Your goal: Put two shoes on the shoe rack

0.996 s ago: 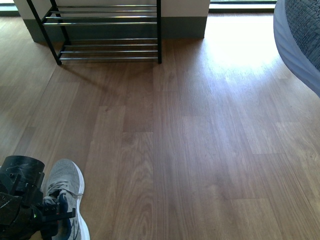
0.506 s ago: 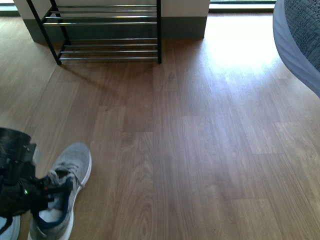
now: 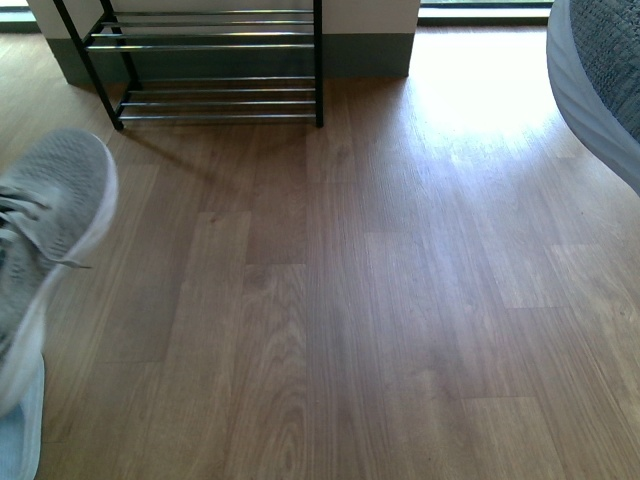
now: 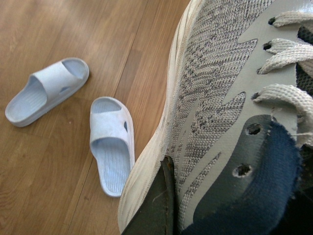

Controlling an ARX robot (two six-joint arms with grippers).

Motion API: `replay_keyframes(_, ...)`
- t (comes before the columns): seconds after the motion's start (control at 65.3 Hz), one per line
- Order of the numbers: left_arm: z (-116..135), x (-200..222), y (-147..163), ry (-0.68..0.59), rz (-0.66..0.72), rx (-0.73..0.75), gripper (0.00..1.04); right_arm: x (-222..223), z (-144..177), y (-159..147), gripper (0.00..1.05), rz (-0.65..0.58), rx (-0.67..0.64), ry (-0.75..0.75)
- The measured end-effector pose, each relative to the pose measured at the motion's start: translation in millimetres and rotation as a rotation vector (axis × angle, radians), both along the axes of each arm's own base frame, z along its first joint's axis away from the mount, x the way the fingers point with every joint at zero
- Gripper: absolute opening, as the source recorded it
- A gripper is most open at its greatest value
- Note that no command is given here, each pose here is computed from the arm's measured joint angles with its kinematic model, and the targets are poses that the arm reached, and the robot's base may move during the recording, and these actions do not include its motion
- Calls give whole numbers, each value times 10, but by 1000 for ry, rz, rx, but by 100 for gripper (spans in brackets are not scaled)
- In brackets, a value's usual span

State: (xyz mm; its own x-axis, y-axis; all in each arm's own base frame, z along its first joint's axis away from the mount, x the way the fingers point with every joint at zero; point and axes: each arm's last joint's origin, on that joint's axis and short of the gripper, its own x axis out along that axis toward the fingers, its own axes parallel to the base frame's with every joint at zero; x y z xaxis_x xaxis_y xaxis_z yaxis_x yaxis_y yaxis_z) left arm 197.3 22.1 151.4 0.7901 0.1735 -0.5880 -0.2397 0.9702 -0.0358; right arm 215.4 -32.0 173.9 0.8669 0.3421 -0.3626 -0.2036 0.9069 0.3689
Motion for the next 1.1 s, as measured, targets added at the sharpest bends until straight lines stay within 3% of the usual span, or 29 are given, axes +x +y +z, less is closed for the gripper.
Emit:
replay_keyframes(0.169,414,-396,69,-133,2,33,2,0,0,0,1,0,0,0)
replay_keyframes(0.322,569,-619,106,-203,23,126,2,0,0,0,1,0,0,0)
replay_keyframes(1.103,582,-631,107,-203,7,153,2,0,0,0,1,0,0,0)
